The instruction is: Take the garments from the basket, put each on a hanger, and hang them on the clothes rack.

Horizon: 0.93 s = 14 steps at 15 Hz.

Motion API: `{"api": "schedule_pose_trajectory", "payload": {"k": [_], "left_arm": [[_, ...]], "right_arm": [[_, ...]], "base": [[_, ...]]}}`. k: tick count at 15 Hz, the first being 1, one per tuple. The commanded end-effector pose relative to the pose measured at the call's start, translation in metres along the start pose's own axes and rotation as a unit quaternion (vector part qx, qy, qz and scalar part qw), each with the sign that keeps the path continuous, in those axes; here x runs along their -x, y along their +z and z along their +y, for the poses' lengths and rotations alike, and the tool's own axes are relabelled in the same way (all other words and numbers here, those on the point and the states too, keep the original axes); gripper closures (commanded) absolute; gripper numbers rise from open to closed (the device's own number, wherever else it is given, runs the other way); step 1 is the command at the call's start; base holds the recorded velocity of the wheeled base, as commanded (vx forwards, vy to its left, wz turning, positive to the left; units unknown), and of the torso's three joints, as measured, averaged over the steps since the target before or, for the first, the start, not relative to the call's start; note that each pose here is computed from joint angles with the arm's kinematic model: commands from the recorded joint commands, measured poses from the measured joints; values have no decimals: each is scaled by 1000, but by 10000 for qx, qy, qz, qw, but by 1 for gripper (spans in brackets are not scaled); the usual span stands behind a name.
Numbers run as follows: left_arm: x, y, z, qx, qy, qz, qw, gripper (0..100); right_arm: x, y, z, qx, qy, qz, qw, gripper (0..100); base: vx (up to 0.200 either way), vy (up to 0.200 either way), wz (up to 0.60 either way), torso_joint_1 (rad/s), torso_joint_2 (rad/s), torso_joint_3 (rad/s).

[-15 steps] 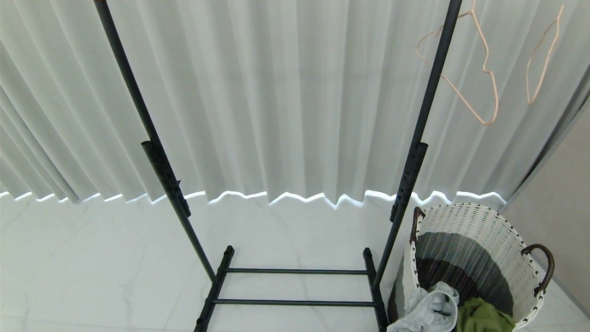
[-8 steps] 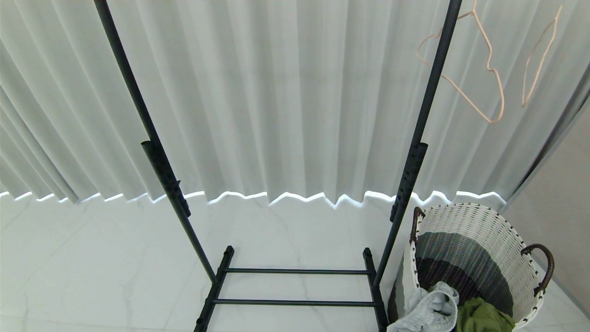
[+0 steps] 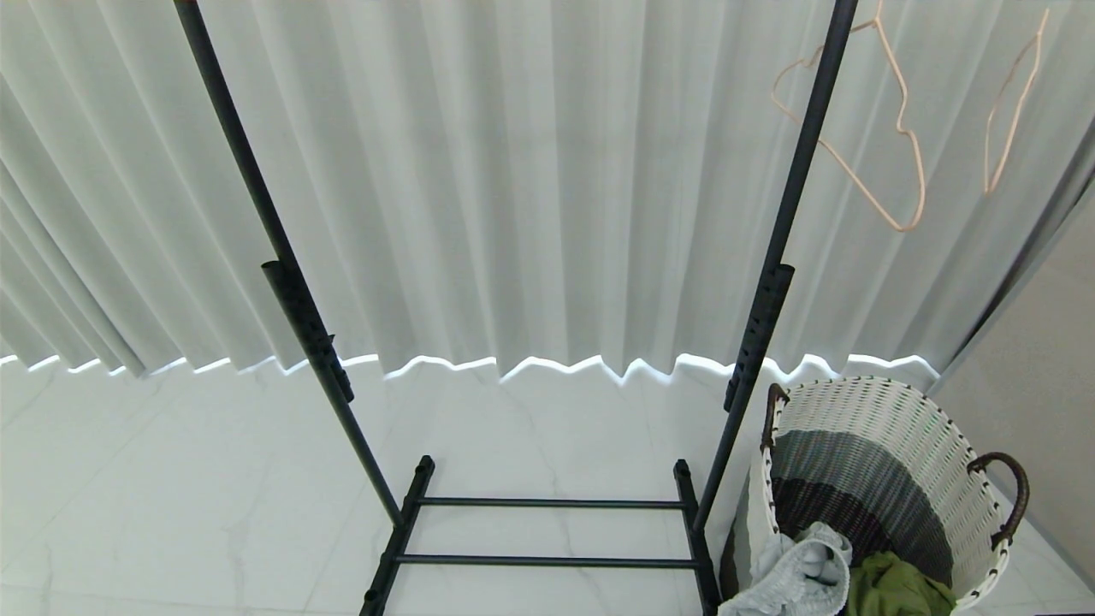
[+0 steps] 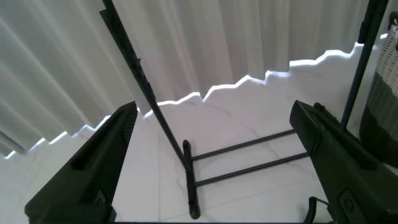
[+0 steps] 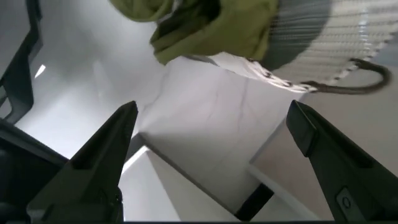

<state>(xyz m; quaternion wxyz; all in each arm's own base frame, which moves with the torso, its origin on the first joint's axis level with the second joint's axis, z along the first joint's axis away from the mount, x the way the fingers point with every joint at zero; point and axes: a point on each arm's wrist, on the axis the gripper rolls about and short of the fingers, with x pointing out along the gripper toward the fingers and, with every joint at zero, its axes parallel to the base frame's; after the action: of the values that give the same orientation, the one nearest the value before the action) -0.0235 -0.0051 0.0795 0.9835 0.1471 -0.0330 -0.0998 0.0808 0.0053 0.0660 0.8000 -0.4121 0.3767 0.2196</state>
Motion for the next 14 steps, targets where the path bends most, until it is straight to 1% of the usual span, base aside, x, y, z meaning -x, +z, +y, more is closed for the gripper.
{"api": "schedule_pose_trajectory", "payload": {"k": [1, 3, 6, 8, 12, 14], "left_arm": [[0, 0, 0, 8, 0, 6, 10000, 0], [0, 0, 0, 15, 0, 6, 10000, 0], [0, 0, 0, 23, 0, 6, 10000, 0], [0, 0, 0, -8, 8, 8, 10000, 0], [0, 0, 0, -8, 8, 8, 10000, 0], [0, 0, 0, -8, 8, 8, 10000, 0]], "right_arm": [[-21, 5, -2, 133, 506, 283, 9982, 0], [-38, 15, -10, 213, 420, 143, 9988, 0], [-62, 28, -22, 312, 151, -126, 9993, 0], [-68, 31, -25, 310, 58, -181, 9993, 0], [-70, 31, -25, 279, 52, -186, 9994, 0], [-71, 33, -27, 261, -27, -259, 9993, 0]], "base": [[0, 0, 0, 0, 0, 0], [0, 0, 0, 0, 0, 0], [0, 0, 0, 0, 0, 0], [0, 0, 0, 0, 0, 0], [0, 0, 0, 0, 0, 0], [0, 0, 0, 0, 0, 0]]}}
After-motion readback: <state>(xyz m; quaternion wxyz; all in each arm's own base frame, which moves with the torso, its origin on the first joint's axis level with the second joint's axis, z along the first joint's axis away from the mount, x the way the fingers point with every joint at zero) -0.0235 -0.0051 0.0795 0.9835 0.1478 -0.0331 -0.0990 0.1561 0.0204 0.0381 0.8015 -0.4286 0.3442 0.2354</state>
